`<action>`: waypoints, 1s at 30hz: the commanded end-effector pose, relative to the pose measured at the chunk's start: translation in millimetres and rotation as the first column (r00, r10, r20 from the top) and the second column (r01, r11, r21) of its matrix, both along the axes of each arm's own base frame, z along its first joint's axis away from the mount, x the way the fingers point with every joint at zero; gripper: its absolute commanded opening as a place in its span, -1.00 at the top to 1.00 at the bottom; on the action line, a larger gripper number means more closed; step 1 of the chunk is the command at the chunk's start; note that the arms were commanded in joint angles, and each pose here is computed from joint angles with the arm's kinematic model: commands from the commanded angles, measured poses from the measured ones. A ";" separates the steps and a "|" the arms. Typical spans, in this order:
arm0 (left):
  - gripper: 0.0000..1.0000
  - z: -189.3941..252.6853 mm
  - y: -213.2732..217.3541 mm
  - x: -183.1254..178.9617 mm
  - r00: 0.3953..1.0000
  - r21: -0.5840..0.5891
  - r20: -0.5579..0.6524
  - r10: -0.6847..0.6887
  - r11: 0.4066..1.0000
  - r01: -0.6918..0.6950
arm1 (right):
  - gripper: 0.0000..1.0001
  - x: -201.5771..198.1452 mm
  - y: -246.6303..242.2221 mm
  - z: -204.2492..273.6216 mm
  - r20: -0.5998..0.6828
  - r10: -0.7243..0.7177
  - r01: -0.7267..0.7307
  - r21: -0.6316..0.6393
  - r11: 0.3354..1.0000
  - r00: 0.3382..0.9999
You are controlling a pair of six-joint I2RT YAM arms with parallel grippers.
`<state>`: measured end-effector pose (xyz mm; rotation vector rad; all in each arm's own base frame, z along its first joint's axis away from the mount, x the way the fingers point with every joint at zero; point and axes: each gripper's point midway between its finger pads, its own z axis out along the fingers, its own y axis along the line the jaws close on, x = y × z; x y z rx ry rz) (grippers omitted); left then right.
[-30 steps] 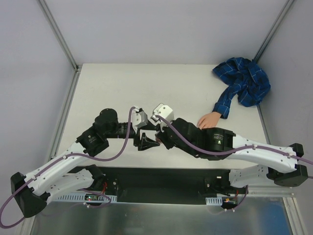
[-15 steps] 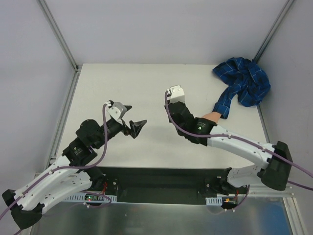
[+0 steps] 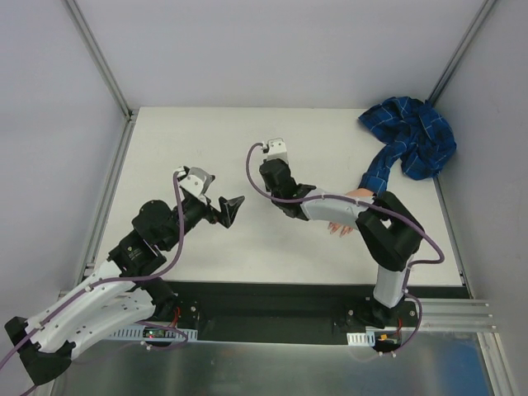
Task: Paint the nails
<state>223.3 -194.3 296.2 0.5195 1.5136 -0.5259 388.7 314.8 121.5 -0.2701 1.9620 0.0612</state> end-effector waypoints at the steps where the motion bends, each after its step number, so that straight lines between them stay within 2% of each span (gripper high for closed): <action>1: -0.98 5.0 0.5 8.3 0.999 -0.037 0.005 0.034 0.999 -0.033 | 0.99 28.8 9.9 12.3 0.008 -0.029 0.027 0.202 0.979 1.000; 6: -0.98 3.8 1.5 10.9 0.998 -0.080 -0.029 0.052 0.995 -0.054 | 0.99 30.0 14.2 -3.6 -0.040 -0.027 0.034 0.185 0.982 0.999; 14: -0.98 7.7 7.2 12.0 0.997 -0.115 -0.018 0.076 0.990 -0.078 | 0.99 34.0 17.0 -28.1 -0.088 -0.059 0.072 0.158 0.985 0.994; 21: -0.98 10.2 9.5 11.7 0.997 -0.121 -0.009 0.083 0.989 -0.083 | 0.89 32.7 19.3 -35.8 -0.111 -0.063 0.078 0.132 0.988 0.992; 27: -0.99 9.9 10.7 12.2 0.996 -0.116 -0.006 0.089 0.989 -0.089 | 0.69 33.7 23.6 -42.5 -0.136 -0.068 0.083 0.108 0.991 0.988; 30: -0.98 9.9 10.9 12.4 0.996 -0.115 -0.005 0.089 0.989 -0.089 | 0.51 33.4 25.0 -40.0 -0.128 -0.064 0.078 0.103 0.992 0.990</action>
